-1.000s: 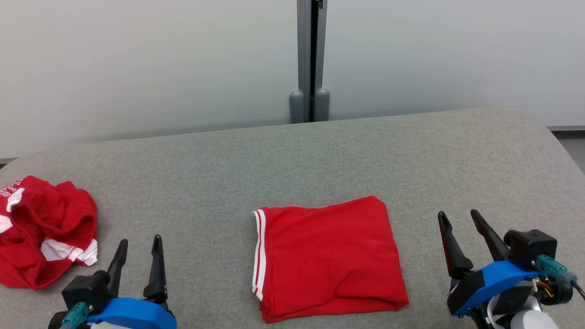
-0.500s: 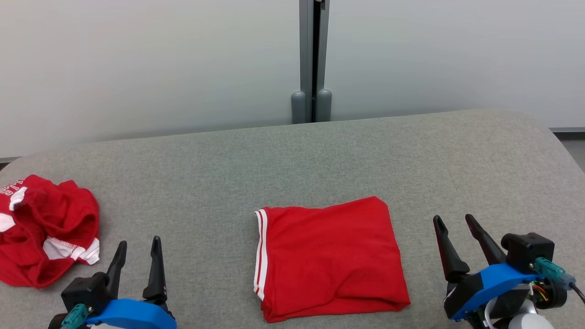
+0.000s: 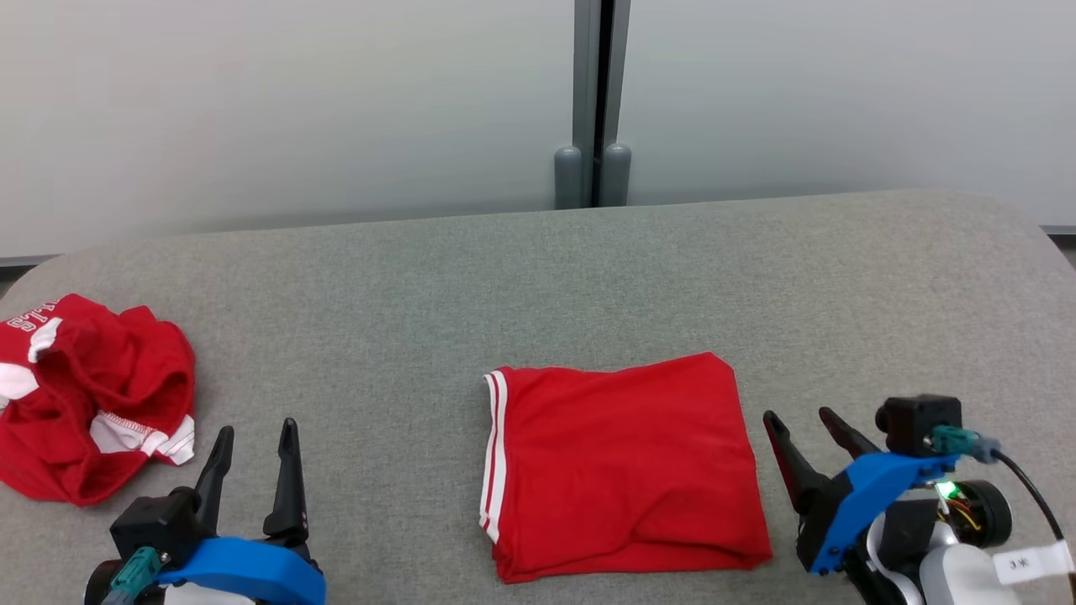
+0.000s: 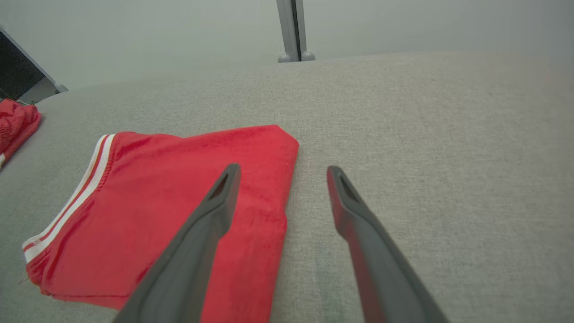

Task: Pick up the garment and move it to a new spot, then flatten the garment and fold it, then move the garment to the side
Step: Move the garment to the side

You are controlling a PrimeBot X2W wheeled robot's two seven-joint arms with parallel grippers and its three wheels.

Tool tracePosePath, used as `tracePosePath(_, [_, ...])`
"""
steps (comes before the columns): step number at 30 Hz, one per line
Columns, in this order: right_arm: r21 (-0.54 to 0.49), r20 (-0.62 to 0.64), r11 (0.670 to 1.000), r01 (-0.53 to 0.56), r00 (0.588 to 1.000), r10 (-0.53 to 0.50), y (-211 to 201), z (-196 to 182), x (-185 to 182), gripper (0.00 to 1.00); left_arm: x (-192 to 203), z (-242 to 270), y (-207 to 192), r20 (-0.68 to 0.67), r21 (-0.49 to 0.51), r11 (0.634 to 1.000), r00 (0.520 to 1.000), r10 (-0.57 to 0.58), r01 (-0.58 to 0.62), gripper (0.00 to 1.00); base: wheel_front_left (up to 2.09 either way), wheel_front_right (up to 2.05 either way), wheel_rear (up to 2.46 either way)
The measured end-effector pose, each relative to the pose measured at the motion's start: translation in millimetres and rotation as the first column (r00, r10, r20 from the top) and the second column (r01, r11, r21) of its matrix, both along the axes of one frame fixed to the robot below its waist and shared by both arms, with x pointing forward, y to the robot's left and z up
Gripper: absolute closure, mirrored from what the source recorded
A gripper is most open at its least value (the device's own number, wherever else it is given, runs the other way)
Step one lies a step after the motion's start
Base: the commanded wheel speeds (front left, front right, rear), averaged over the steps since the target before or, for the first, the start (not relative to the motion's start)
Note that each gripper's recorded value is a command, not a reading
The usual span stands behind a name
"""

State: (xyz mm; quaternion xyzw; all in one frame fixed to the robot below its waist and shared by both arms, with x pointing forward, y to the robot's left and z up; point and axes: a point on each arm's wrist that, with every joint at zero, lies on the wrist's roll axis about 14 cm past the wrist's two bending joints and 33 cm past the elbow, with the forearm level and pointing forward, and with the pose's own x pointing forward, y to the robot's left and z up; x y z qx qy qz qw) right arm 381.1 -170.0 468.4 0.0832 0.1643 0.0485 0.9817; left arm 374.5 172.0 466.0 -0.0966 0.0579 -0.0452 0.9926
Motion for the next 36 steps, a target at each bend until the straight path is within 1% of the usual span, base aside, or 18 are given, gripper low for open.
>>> tracePosePath(3, [-0.003, -0.091, 0.999, -0.038, 0.995, 0.038, 9.3, -12.6, 8.6, 0.0, 1.8, -1.4, 1.8, -0.004, 0.0, 1.0, 1.0, 0.005, -0.005, 0.0, 0.0, 0.0, 0.0])
tracePosePath(6, [-0.006, -0.195, 0.998, -0.065, 0.979, 0.063, 15.4, -32.6, 13.5, 0.0, 5.4, -1.9, 2.8, -0.005, 0.004, 1.0, 1.0, 0.009, -0.009, 0.0, 0.0, 0.0, 0.0])
tracePosePath(10, [-0.04, -0.307, 0.993, -0.107, 0.948, 0.09, 22.6, -58.2, 19.0, 0.0, 7.2, -4.8, 3.5, -0.014, 0.005, 1.0, 1.0, 0.01, -0.01, 0.0, 0.0, 0.0, 0.0])
tracePosePath(13, [-0.042, -0.366, 0.992, -0.117, 0.926, 0.094, 25.3, -75.6, 21.1, 0.0, 7.5, -7.7, 8.4, -0.022, 0.01, 1.0, 1.0, 0.021, -0.021, 0.0, 0.0, 0.0, 0.0])
tracePosePath(15, [-0.041, -0.417, 0.992, -0.12, 0.904, 0.092, 25.4, -89.4, 19.0, 0.0, 7.9, -8.0, 11.6, -0.024, 0.011, 1.0, 0.999, 0.028, -0.028, 0.0, 0.0, 0.0, 0.0])
tracePosePath(17, [-0.037, -0.438, 0.991, -0.13, 0.893, 0.1, 29.0, -95.5, 20.3, 0.0, 6.3, -10.0, 14.6, -0.03, 0.012, 0.999, 0.999, 0.036, -0.036, 0.0, 0.0, 0.0, 0.0])
tracePosePath(19, [-0.016, -0.435, 0.991, -0.136, 0.893, 0.116, 35.5, -97.3, 24.0, 0.0, 5.7, -11.3, 17.3, -0.034, 0.014, 0.999, 0.998, 0.046, -0.045, 0.0, 0.0, 0.0, 0.0])
tracePosePath(23, [-0.024, -0.451, 0.987, -0.162, 0.883, 0.134, 40.4, -102.1, 24.3, 0.0, 3.5, -12.7, 18.6, -0.037, 0.012, 0.999, 0.998, 0.05, -0.05, 0.0, 0.0, 0.0, 0.0])
tracePosePath(24, [-0.028, -0.452, 0.986, -0.166, 0.881, 0.136, 40.9, -102.1, 24.6, 0.63, 3.5, -12.6, 18.5, -0.036, 0.012, 0.999, 0.998, 0.05, -0.05, 0.0, 0.0, 0.0, 0.0])
tracePosePath(25, [-0.034, -0.45, 0.984, -0.173, 0.882, 0.139, 41.5, -101.5, 25.1, 1.0, 3.6, -12.7, 18.2, -0.036, 0.011, 0.999, 0.998, 0.05, -0.049, 0.0, 0.0, 0.0, 0.0])
tracePosePath(29, [-0.077, -0.441, 0.973, -0.217, 0.883, 0.161, 47.5, -97.1, 25.8, 1.0, 7.1, -13.9, 15.7, -0.037, 0.012, 0.999, 0.998, 0.041, -0.041, 0.0, 0.0, 0.0, 0.0])
tracePosePath(32, [-0.16, -0.43, 0.953, -0.257, 0.887, 0.167, 42.7, -88.2, 31.2, 1.0, 13.9, -17.1, 7.1, -0.043, 0.014, 1.0, 0.999, 0.011, -0.01, 0.0, 0.0, 0.0, 0.0])
tracePosePath(34, [-0.235, -0.419, 0.932, -0.275, 0.894, 0.158, 27.2, -79.1, 38.1, 1.0, 20.2, -20.6, -2.0, -0.05, 0.011, 1.0, 0.999, -0.017, 0.018, 0.0, 0.0, 0.0, 0.0])
tracePosePath(36, [-0.321, -0.399, 0.906, -0.276, 0.907, 0.135, 3.2, -65.6, 47.3, 1.0, 28.5, -24.1, -11.1, -0.054, 0.01, 0.999, 0.997, -0.046, 0.046, 0.0, 0.0, 0.0, 0.0])
